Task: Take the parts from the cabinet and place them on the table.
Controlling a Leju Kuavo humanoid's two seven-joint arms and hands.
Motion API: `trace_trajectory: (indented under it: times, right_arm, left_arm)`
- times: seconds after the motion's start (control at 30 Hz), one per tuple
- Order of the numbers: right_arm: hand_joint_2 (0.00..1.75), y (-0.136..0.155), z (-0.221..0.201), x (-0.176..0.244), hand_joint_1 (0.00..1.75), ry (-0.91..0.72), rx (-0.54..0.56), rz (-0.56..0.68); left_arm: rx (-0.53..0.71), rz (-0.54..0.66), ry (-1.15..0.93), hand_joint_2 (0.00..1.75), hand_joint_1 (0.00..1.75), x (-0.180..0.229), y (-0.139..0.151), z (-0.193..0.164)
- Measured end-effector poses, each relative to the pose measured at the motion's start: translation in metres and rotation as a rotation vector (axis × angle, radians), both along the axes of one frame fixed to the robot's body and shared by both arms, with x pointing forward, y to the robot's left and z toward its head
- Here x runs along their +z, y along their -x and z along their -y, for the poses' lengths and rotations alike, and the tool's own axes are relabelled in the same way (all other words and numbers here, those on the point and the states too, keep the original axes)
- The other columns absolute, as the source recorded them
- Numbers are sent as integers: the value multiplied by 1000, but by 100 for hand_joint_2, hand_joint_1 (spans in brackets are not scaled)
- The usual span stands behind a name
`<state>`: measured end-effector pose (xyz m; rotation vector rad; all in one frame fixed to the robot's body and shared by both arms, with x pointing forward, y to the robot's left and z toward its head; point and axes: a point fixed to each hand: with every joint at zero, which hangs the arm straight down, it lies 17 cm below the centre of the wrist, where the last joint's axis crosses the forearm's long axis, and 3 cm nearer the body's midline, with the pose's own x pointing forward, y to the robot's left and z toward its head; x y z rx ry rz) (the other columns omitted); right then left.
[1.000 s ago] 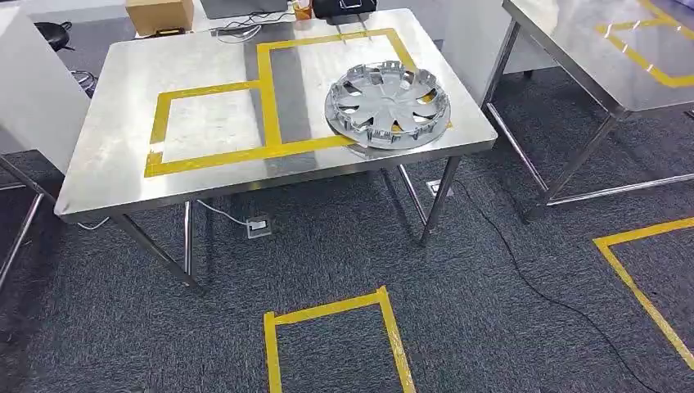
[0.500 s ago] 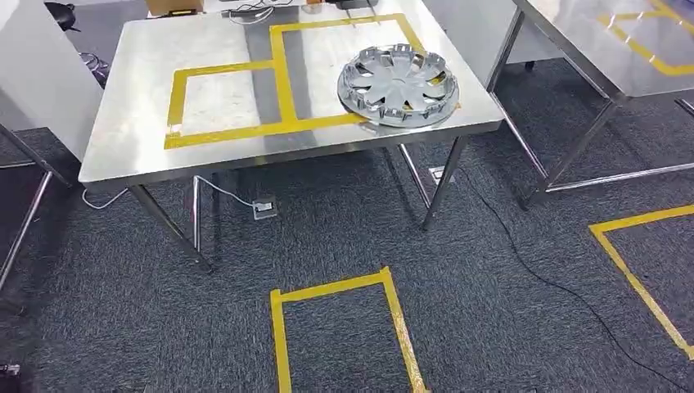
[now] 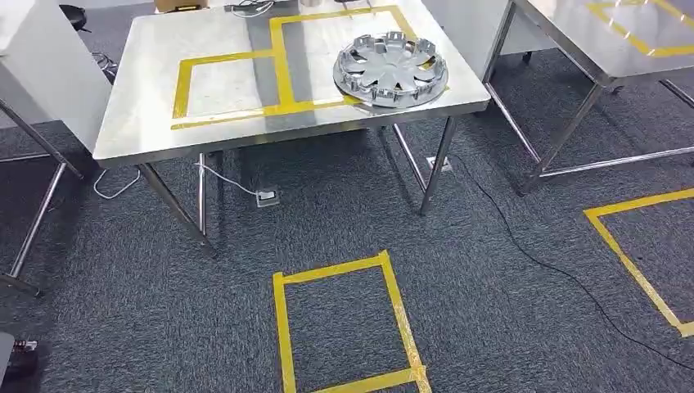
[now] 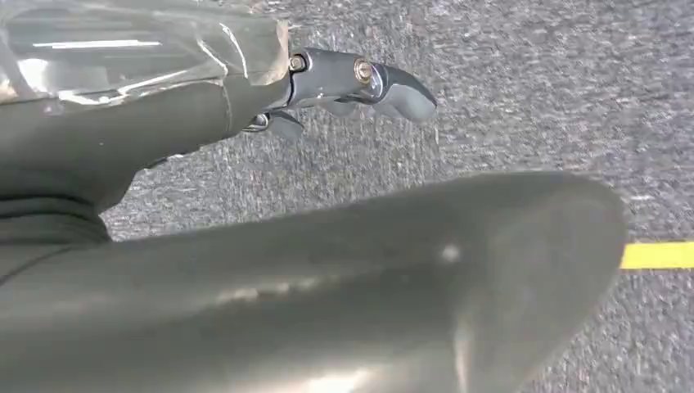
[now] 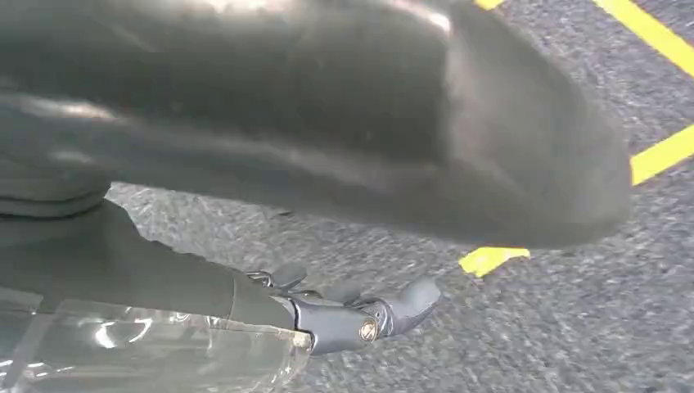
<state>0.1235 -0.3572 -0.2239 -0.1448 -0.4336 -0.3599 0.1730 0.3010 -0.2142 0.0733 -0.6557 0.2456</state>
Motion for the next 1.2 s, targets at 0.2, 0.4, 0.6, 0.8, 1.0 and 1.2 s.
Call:
trace_trajectory:
  times: [0.2, 0.4, 0.6, 0.8, 1.0, 1.2]
  right_arm:
    - [0, 4, -3, -2, 0, -9, 5, -11]
    - [0, 6, -5, -4, 0, -15, 10, -18]
    - [0, 5, -3, -5, 0, -8, 7, -23]
    - [0, 7, -2, -7, 0, -5, 3, -33]
    - [0, 19, -4, -18, 0, 33, -44, -93]
    - [0, 17, -8, -20, 0, 27, -52, -97]
  left_arm:
    - [0, -5, -5, 0, 0, -2, 1, 0]
    - [7, -10, 0, 0, 0, -4, 3, 1]
    - [24, -16, -2, 0, 0, -5, 4, 2]
    - [26, -24, -2, 0, 0, -7, 6, 3]
    - [70, -73, -43, 0, 0, -18, 17, -8]
    - [64, -76, -36, 0, 0, -20, 14, -5]
